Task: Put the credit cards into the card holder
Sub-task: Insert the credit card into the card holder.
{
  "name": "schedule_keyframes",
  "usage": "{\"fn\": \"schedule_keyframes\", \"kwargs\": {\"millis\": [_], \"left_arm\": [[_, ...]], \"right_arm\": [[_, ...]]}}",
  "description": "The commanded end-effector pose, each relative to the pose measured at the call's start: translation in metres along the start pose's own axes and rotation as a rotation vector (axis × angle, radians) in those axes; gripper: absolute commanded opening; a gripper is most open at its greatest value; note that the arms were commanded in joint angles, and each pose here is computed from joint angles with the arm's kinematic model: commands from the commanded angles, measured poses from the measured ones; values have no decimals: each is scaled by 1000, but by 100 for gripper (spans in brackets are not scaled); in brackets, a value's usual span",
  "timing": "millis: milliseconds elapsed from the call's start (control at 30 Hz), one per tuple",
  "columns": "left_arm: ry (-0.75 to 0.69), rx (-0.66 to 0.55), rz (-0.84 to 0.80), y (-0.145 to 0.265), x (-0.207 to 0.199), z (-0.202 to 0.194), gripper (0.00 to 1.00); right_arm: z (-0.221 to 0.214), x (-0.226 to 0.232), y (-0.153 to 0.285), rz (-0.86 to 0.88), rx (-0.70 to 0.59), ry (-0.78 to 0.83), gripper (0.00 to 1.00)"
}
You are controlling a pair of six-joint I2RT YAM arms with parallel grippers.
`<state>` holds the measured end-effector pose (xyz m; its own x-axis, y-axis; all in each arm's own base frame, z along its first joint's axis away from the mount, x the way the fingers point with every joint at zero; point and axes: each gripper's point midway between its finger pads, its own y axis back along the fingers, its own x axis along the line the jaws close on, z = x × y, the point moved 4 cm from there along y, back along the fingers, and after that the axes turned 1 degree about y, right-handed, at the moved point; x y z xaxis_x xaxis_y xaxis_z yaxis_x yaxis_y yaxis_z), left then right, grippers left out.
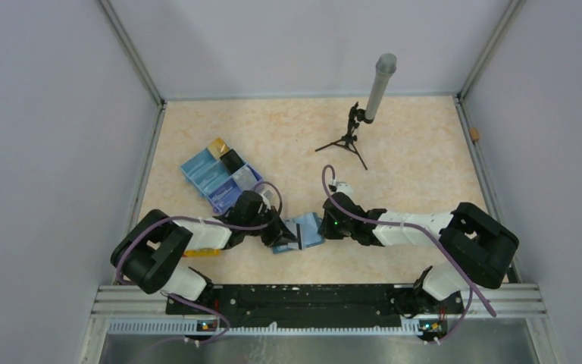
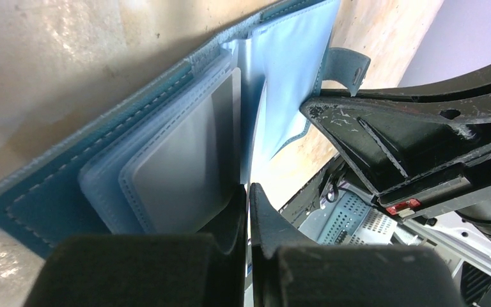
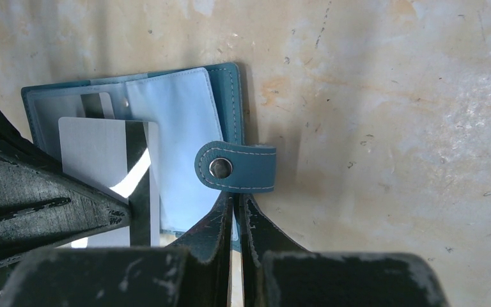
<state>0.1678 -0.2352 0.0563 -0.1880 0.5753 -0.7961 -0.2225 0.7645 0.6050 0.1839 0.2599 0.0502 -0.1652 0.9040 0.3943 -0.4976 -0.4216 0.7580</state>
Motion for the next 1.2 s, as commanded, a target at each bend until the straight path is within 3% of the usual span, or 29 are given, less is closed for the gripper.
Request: {"fn": "schedule_keyframes", "kwargs": {"millis": [0, 333, 733, 1167], "left_arm": [[6, -71, -3, -4, 3, 8, 0], [13, -130, -17, -9, 5, 16, 0], [32, -77, -51, -15, 4, 12, 0], [-102, -95, 151, 0, 8, 20, 52]], "right_arm": [[-19, -31, 0, -128, 75, 39, 0], [-20, -28, 2, -111, 85, 42, 0], [-21, -28, 1, -111, 88, 42, 0], [-19, -29, 1, -120, 83, 50, 0]]}}
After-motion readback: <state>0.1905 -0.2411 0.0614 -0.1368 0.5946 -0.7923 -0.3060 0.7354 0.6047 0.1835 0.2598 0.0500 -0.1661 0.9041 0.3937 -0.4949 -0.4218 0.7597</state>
